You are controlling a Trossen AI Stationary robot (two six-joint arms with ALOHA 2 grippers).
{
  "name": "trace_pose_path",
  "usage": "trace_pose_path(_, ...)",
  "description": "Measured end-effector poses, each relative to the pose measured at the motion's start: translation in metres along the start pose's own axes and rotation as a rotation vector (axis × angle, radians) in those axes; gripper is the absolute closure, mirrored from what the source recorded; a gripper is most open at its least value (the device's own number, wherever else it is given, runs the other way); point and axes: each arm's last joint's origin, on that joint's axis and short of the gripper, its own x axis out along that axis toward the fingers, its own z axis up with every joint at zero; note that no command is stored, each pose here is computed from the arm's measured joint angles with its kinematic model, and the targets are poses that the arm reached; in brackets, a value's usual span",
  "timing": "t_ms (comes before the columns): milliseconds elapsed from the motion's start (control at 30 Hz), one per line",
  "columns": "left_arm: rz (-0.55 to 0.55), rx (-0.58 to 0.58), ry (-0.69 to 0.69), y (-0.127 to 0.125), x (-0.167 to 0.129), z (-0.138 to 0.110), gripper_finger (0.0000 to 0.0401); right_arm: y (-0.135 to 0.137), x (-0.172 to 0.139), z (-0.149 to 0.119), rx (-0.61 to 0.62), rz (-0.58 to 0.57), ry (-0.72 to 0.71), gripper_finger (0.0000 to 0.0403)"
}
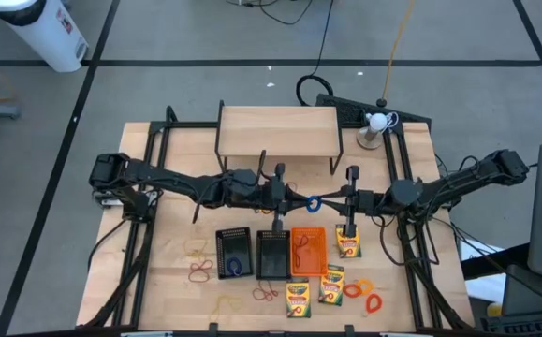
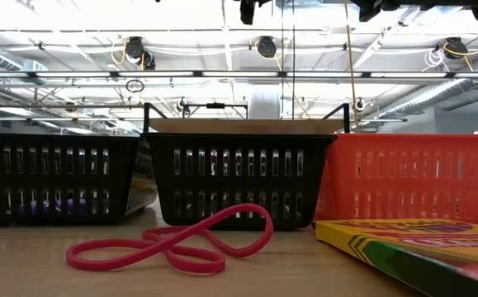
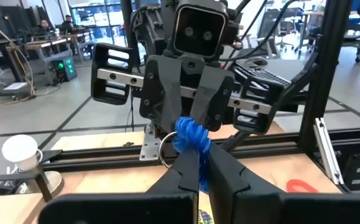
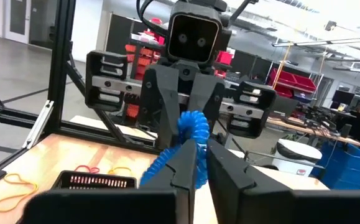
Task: Pick & Place Office Desk Supplies
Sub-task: Put the blue spring keychain into the left black bin
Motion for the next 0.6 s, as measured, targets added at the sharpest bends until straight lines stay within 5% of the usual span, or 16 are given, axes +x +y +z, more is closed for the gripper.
trace_pose_path(600,0.073,0.033,0.009,0.0023,-0.0001,-0.0003,0.0395,-0.0003,-0.0002,-0.0001,0.027,-0.004,0.003,0.0166)
